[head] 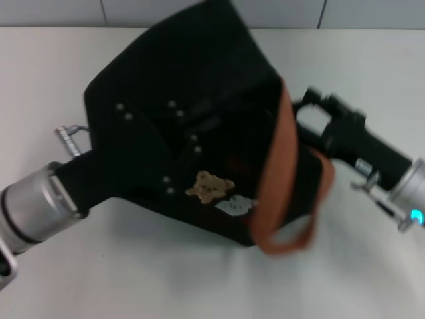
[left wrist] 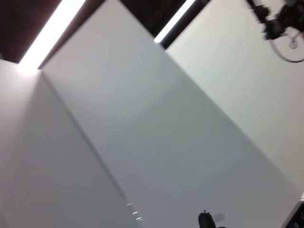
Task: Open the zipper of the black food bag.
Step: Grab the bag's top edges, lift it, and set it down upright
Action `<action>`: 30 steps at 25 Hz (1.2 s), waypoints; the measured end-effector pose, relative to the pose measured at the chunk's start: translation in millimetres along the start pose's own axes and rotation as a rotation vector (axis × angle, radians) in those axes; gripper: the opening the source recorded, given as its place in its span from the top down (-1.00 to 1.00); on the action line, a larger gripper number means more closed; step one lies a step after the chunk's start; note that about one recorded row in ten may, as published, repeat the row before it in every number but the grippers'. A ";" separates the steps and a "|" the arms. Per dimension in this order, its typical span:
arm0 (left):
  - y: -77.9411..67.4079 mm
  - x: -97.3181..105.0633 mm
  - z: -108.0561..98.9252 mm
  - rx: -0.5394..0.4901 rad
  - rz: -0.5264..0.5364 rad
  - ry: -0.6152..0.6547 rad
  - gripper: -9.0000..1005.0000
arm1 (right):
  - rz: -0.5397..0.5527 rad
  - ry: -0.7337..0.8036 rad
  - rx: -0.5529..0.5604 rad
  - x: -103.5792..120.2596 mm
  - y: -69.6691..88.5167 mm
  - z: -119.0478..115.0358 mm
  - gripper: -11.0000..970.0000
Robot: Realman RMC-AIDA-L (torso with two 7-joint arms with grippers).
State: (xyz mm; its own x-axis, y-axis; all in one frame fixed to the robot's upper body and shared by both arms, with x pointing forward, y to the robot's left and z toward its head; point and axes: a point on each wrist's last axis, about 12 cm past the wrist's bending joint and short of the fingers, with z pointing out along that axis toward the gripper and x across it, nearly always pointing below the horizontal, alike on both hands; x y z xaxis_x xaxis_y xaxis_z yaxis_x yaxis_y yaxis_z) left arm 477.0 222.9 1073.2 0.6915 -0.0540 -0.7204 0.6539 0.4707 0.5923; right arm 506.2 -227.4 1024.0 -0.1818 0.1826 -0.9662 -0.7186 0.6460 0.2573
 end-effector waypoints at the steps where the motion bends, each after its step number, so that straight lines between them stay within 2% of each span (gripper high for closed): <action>1: 0.2 1.6 4.7 0.021 0.003 -0.004 0.80 | 0.009 0.016 -0.006 4.5 3.0 -3.4 -0.72; 5: 0.5 4.8 18.4 0.085 0.013 -0.026 0.79 | 0.061 0.073 -0.005 20.3 11.2 -19.1 -0.72; 8: 0.8 5.7 22.5 0.107 0.013 -0.033 0.79 | 0.097 0.029 0.058 30.5 19.2 -50.8 -0.72; 9: 1.2 6.1 23.5 0.110 0.014 -0.033 0.79 | 0.097 0.029 0.058 30.5 19.2 -50.8 -0.72; 12: 2.0 7.1 26.3 0.121 0.017 -0.034 0.80 | 0.095 -0.096 0.140 27.2 23.7 -79.1 -0.72; 13: 1.5 7.4 26.8 0.131 0.017 -0.034 0.80 | 0.070 -0.190 0.185 21.9 27.6 -96.0 -0.72; 14: 1.5 7.4 26.8 0.131 0.017 -0.034 0.80 | 0.070 -0.190 0.185 21.9 27.6 -96.0 -0.72; 17: 0.3 7.8 27.4 0.142 0.028 -0.033 0.81 | -0.032 -0.292 0.233 14.6 33.2 -111.4 -0.72; 21: -1.3 8.0 27.4 0.151 0.031 -0.032 0.81 | -0.169 -0.392 0.247 4.1 38.8 -112.7 -0.72; 24: -2.1 8.0 27.3 0.158 0.029 -0.032 0.81 | -0.215 -0.468 0.227 -7.1 37.5 -103.6 -0.72; 27: -2.5 8.1 27.4 0.160 0.034 -0.032 0.81 | -0.236 -0.505 0.180 -17.8 31.8 -84.5 -0.72; 28: -3.6 8.0 29.2 0.164 0.044 -0.038 0.81 | -0.274 -0.504 0.159 -23.6 27.0 -70.1 -0.72; 30: -4.3 8.3 30.8 0.166 0.050 -0.039 0.81 | -0.296 -0.505 0.151 -26.3 25.1 -63.9 -0.72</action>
State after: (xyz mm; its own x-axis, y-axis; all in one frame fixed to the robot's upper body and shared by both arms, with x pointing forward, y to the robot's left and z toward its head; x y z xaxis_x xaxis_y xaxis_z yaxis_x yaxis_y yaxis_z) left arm 489.4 193.3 1075.8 0.7334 -0.0701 -0.6761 0.6581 0.3223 0.6805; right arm 450.0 -263.3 1055.0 0.3789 0.2841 -0.8807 -0.5801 0.8144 0.0131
